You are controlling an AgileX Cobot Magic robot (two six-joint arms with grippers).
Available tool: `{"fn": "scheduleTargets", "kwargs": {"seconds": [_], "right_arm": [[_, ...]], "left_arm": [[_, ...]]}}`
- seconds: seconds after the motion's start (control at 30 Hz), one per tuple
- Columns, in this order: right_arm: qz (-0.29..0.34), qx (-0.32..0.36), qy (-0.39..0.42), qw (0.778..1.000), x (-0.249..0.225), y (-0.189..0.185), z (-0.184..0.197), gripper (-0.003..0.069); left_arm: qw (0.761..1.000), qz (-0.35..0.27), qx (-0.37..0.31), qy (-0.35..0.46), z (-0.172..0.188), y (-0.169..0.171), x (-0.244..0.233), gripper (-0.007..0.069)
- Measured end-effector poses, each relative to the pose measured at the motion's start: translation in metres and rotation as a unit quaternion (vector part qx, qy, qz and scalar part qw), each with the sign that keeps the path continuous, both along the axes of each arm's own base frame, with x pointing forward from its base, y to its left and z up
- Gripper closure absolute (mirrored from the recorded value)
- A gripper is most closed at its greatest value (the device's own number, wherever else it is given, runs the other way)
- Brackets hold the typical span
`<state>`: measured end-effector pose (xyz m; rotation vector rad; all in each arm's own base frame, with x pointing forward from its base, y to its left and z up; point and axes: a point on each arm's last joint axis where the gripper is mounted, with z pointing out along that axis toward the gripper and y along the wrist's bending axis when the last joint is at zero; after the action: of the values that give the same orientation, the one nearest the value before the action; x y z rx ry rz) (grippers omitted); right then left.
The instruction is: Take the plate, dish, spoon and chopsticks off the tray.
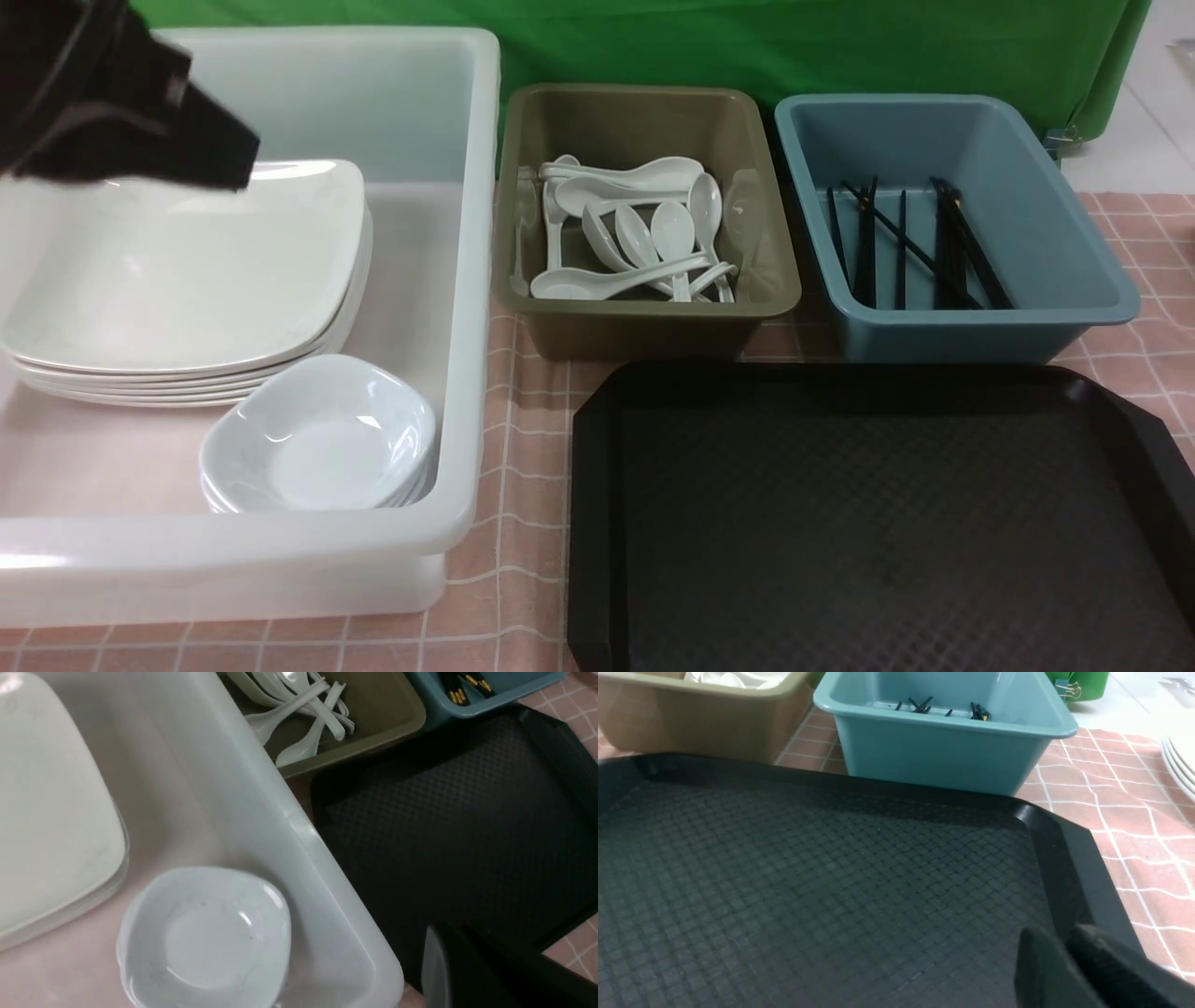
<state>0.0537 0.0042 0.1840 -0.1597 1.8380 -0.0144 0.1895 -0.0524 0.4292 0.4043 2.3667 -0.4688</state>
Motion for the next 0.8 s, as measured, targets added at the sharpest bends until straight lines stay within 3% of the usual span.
{"fn": "scheduleTargets", "kwargs": {"seconds": [0.33,0.5,0.6,0.8], "right_arm": [[0.0,0.0,0.0,1.0,0.0,0.0,0.0,0.0502],[0.0,0.0,0.0,1.0,0.0,0.0,0.0,0.0494],[0.0,0.0,0.0,1.0,0.0,0.0,0.0,0.0485],[0.0,0.0,0.0,1.0,0.0,0.0,0.0,0.0468]], "left_arm": [[0.999,0.002,-0.032,0.037,-0.081,0.004,-0.089,0.0621],[0.987,0.063,-0.111,-0.093,-0.11,0.008,-0.114,0.0621],[0.956,0.122,-0.164,-0.212,-0.119,0.016,-0.124,0.0621],[0.939,0.143,-0.154,-0.271,-0.127,0.024,-0.132,0.0621]]}}
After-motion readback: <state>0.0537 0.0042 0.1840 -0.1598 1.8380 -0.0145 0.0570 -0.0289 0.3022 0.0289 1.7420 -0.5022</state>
